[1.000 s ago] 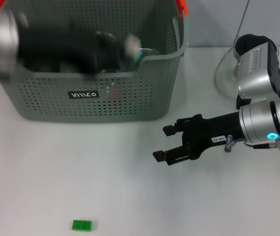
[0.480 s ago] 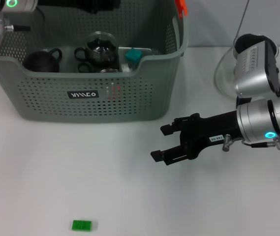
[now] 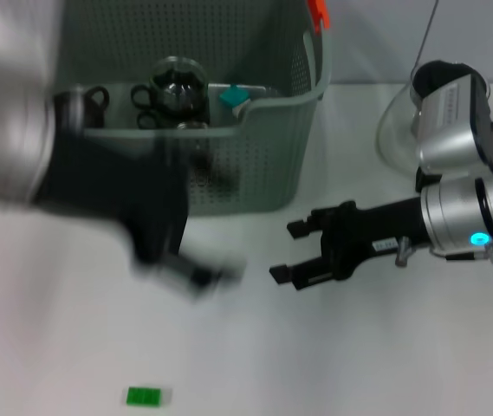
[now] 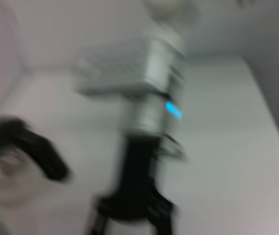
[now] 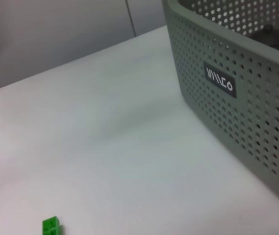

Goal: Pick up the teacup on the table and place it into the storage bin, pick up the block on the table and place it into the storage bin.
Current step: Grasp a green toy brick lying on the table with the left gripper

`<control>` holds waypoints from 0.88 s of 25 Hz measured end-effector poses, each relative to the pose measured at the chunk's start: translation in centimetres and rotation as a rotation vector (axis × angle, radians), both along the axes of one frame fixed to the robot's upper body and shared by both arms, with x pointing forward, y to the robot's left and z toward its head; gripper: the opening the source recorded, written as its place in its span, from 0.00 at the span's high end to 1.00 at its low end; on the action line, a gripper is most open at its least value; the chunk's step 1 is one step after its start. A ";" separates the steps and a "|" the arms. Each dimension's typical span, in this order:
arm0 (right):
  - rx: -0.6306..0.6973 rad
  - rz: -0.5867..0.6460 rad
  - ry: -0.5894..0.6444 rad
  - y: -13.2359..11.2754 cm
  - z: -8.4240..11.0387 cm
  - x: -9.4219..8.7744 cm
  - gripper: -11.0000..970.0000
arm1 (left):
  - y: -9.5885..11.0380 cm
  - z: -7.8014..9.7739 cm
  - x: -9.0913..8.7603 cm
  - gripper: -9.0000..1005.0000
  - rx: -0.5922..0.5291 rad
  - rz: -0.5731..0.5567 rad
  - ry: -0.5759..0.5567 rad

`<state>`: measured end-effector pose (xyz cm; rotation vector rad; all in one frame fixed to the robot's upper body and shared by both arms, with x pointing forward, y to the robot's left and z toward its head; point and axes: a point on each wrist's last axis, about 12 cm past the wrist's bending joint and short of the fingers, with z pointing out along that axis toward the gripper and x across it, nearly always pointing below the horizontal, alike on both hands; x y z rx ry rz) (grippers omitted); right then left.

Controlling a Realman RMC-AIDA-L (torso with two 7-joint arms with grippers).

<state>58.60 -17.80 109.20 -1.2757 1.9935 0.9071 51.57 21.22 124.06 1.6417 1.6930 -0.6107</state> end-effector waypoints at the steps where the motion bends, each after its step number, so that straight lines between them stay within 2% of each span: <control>1: 0.000 -0.001 0.001 0.0 0.0 0.0 0.09 | -0.2 -0.5 -1.0 0.28 0.056 -0.029 0.001; 3: 0.001 -0.004 0.002 -0.1 0.0 0.0 0.09 | -0.5 -1.7 -2.6 0.24 0.178 -0.048 0.000; 5: 0.001 -0.005 0.002 -0.1 0.0 0.0 0.09 | -0.7 -2.5 -3.1 0.20 0.252 -0.044 0.011; 11: -0.001 -0.010 0.002 -0.1 -0.1 0.0 0.09 | -1.4 -6.0 -3.1 0.05 0.465 -0.020 0.111; 15: -0.002 -0.014 0.000 -0.1 -0.1 0.1 0.09 | -2.5 -8.3 -2.6 0.05 0.564 -0.001 0.126; 16: -0.002 -0.013 -0.001 0.0 -0.1 0.1 0.09 | -2.5 -8.3 -2.6 0.05 0.564 -0.001 0.126; 17: -0.003 -0.013 -0.002 0.0 -0.1 0.2 0.09 | -2.9 -9.3 -2.3 0.05 0.595 0.000 0.128; 22: -0.004 -0.016 -0.004 0.0 -0.1 0.2 0.09 | -3.5 -11.0 -2.1 0.05 0.639 -0.014 0.143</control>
